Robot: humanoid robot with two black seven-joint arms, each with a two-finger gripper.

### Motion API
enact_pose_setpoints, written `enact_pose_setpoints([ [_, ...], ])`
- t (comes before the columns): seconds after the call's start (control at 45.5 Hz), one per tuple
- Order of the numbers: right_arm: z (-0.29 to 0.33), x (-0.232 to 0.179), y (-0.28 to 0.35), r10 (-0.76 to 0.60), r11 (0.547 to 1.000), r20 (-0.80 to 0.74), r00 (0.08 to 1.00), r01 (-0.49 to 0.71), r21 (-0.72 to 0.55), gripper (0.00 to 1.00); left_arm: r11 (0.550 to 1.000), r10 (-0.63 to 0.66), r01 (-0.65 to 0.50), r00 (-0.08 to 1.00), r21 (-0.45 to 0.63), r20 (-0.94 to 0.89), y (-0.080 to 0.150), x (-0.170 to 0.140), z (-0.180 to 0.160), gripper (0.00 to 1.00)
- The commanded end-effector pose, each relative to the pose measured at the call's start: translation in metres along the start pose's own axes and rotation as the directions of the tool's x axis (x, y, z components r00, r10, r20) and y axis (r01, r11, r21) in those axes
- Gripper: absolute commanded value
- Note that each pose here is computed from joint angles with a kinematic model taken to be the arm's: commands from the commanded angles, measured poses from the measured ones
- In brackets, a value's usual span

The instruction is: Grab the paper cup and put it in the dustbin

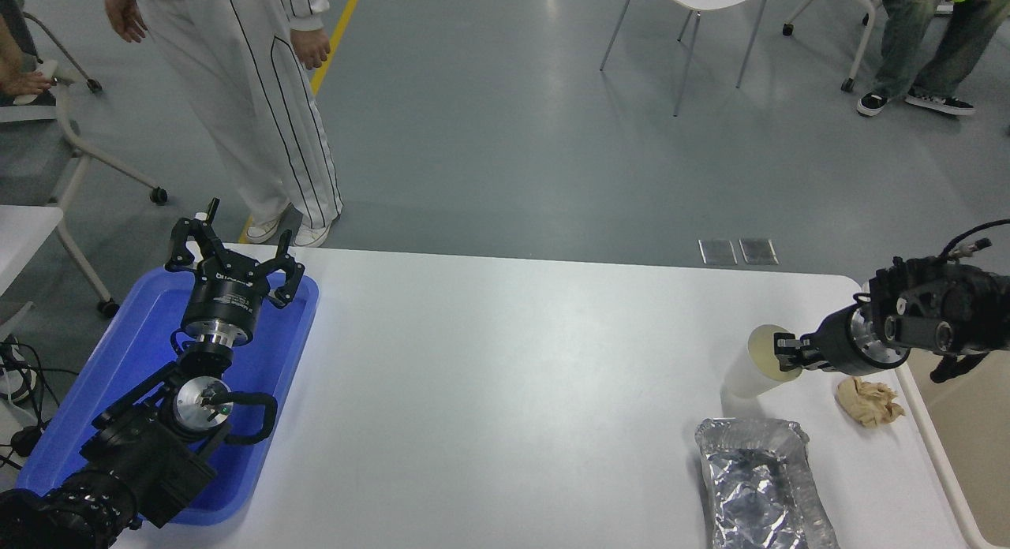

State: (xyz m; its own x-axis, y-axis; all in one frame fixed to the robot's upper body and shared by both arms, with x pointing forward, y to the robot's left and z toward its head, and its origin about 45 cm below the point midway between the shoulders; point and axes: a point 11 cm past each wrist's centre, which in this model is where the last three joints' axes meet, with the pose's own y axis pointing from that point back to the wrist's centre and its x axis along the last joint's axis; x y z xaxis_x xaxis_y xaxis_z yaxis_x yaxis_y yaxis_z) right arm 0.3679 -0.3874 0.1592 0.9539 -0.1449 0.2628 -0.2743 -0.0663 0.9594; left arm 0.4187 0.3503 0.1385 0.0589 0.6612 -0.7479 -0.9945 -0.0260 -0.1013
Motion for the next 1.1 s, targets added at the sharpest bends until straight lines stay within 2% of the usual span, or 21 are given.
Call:
enact_pose_setpoints([
  [0.0, -0.013, 0.009, 0.044, -0.092, 0.996, 0.011, 0.996, 0.091, 0.012, 0.0, 1.0, 0.0, 0.0, 1.0, 0.0, 0.0, 0.0, 0.0, 0.0, 1.0],
  [0.22, -0.028, 0.027, 0.107, -0.211, 0.978, 0.036, 0.977, 0.21, 0.013, 0.0, 1.0, 0.0, 0.0, 1.0, 0.0, 0.0, 0.0, 0.0, 0.0, 1.0],
  [0.462, -0.042, 0.061, 0.159, -0.082, 0.996, 0.004, 0.997, 0.082, 0.024, 0.0, 1.0, 0.0, 0.0, 1.0, 0.0, 0.0, 0.0, 0.0, 0.0, 1.0],
  [0.747, -0.043, 0.082, 0.208, 0.027, 1.0, -0.008, 1.0, -0.027, 0.005, 0.0, 1.0, 0.0, 0.0, 1.0, 0.0, 0.0, 0.0, 0.0, 0.0, 1.0],
  [1.077, -0.042, 0.083, 0.22, 0.043, 0.999, -0.009, 0.999, -0.043, -0.006, 0.0, 1.0, 0.001, -0.001, 1.0, 0.0, 0.0, 0.0, 0.0, 0.0, 1.0],
])
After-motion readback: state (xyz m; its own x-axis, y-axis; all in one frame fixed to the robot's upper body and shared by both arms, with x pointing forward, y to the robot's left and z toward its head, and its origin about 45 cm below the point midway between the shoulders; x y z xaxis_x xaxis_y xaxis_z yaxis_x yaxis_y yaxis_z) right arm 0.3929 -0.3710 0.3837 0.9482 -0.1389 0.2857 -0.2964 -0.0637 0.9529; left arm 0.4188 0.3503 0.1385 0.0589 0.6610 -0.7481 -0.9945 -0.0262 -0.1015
